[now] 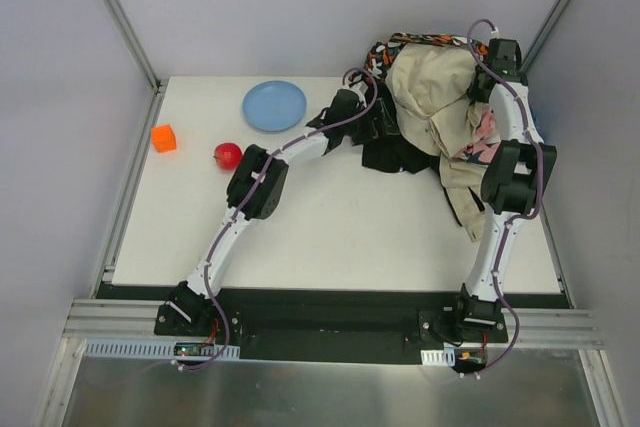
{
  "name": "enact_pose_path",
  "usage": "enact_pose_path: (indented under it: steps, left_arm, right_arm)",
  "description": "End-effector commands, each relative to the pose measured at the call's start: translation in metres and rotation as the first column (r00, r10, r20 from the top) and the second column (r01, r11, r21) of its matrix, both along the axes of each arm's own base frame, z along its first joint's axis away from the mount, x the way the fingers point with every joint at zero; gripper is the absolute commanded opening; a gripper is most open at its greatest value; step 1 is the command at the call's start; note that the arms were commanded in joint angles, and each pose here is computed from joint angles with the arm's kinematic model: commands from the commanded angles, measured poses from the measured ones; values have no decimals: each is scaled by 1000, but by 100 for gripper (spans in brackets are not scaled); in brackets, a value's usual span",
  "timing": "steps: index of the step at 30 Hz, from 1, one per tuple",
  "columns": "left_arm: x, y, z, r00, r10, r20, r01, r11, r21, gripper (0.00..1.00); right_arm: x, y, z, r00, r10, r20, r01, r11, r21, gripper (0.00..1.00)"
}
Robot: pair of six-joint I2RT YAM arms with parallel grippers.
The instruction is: Pick out a specific cloth from the pile
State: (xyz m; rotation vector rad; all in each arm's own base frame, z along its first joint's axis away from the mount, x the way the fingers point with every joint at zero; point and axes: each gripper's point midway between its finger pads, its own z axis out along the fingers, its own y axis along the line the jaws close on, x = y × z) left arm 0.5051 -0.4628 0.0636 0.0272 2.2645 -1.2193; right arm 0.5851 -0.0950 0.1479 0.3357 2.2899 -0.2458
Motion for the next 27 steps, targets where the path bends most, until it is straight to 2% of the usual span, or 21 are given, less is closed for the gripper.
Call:
enact_pose_path:
  steps: [1, 6, 9, 11, 13, 15, 16, 17, 21, 22, 24, 27]
  left_arm:
    - [9, -13, -12, 996, 81, -42, -82, 996, -21, 97]
    - [18, -35, -14, 995, 95, -8, -95, 994, -52, 88]
    - [11, -52, -16, 996, 66, -64, -76, 985, -156, 63]
    - [3, -57, -17, 995, 45, -83, -62, 976, -208, 50]
    - [-3, -53, -17, 996, 42, -75, -56, 980, -192, 40]
    - [-7, -44, -15, 998, 59, -37, -63, 988, -144, 26]
    - [-7, -37, -20, 996, 83, -29, -86, 990, -114, 11]
    - [-9, -33, -15, 996, 90, -16, -92, 991, -98, 0]
    - [-20, -10, 10, 995, 88, 46, -86, 995, -45, 0]
    - [-24, -2, 30, 992, 86, 88, -82, 995, -51, 0]
    - [-37, 17, 73, 973, 64, 224, -50, 997, -65, 0]
    - [-76, 44, 152, 883, -1, 470, 40, 996, -74, 0]
  right_arm:
    - [-13, -13, -10, 999, -41, -30, 41, 999, 2, 1]
    - [-13, -11, -4, 999, -37, -10, 37, 999, 12, 1]
    - [-14, -10, -4, 999, -38, 0, 38, 999, 28, 1]
    - [-15, -13, -5, 999, -49, -3, 49, 998, 31, 1]
    - [-16, -15, -7, 998, -57, -6, 57, 998, 30, 1]
    - [-17, -21, -11, 998, -69, -15, 69, 997, 26, 1]
    - [-17, -23, -13, 997, -75, -19, 76, 997, 27, 1]
    - [-18, -24, -17, 996, -80, -26, 81, 996, 30, 1]
    - [-21, -32, -23, 994, -102, -48, 103, 994, 18, 1]
    - [-23, -36, -25, 992, -108, -59, 108, 994, 1, 1]
    - [-24, -42, -24, 990, -121, -66, 119, 992, -33, 1]
    - [-24, -49, -26, 988, -135, -73, 132, 990, -53, 1]
